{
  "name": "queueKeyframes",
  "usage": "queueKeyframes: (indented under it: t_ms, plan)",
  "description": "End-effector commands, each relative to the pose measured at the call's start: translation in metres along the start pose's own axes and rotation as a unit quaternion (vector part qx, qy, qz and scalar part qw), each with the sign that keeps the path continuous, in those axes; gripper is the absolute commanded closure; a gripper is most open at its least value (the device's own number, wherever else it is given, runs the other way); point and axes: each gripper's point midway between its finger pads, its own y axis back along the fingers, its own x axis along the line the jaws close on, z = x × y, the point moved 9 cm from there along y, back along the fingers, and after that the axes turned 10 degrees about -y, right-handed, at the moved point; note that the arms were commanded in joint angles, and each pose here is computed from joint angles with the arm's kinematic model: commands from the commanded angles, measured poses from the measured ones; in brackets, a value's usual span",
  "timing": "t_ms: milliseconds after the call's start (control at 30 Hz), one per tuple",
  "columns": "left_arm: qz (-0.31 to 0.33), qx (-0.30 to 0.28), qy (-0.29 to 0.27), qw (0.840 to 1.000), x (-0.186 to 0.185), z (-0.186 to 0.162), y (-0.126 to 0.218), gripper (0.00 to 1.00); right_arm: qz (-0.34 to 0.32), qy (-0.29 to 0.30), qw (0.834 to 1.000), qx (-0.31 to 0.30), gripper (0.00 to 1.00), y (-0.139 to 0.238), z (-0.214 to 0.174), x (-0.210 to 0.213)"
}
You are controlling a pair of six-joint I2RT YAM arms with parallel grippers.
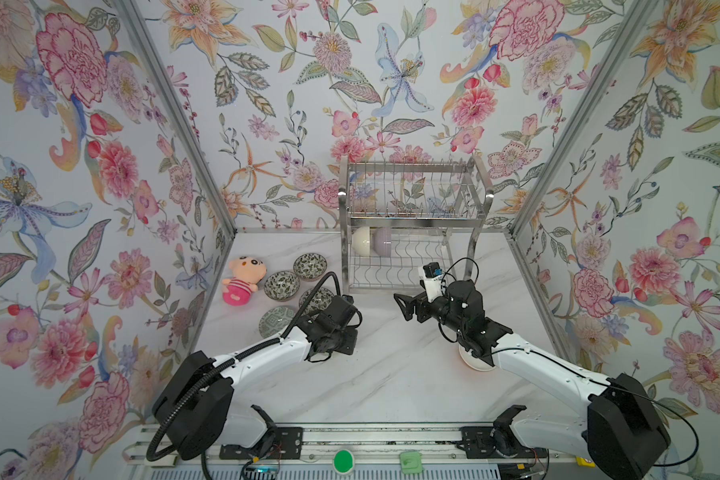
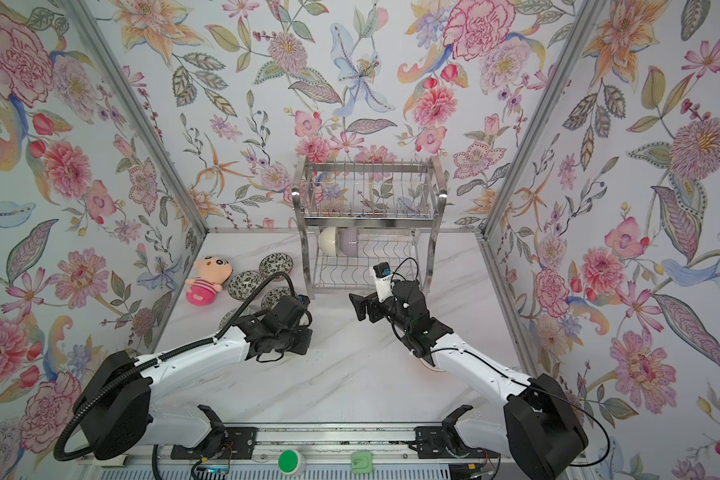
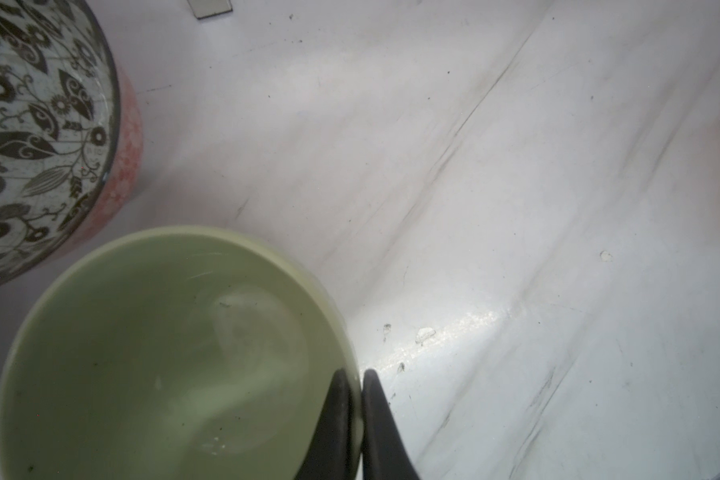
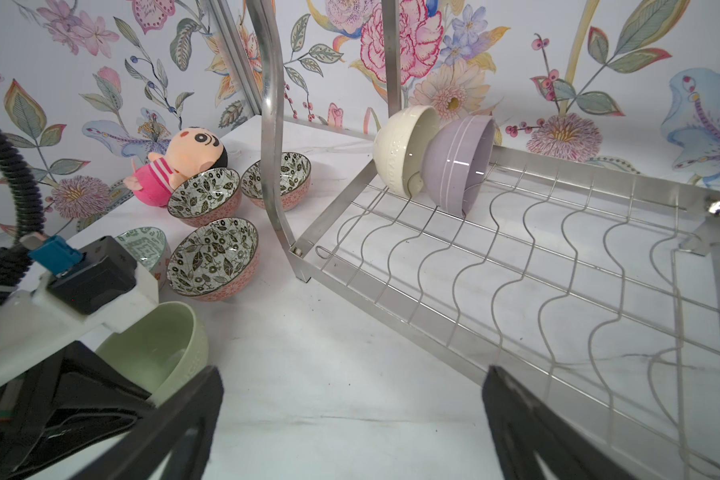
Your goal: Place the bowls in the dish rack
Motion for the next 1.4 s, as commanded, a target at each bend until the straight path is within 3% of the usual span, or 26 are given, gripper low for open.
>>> queueKeyframes:
  t_ms: [0,267,833,1367]
  plan:
    - [-0.003,-0.018,-0.012,1.0,-0.013,0.017,0.011,1.0,-0.005,-0.003,1.0,-0.017,0.01,0.007,0.004,-0.002]
    - [0.002,-0.045,-0.06,0.997,-0.045,0.048,0.013,1.0,-0.038,-0.04,0.998,-0.04,0.01,0.017,0.007,-0.021]
    - [-0.032,-0.054,-0.114,0.992,-0.106,0.091,-0.044,1.0,-0.131,-0.108,0.983,-0.064,0.01,0.034,0.008,-0.061]
    - [-0.019,-0.061,-0.122,0.991,-0.109,0.11,-0.056,0.8,-0.146,-0.134,0.978,-0.062,0.01,0.035,0.004,-0.073]
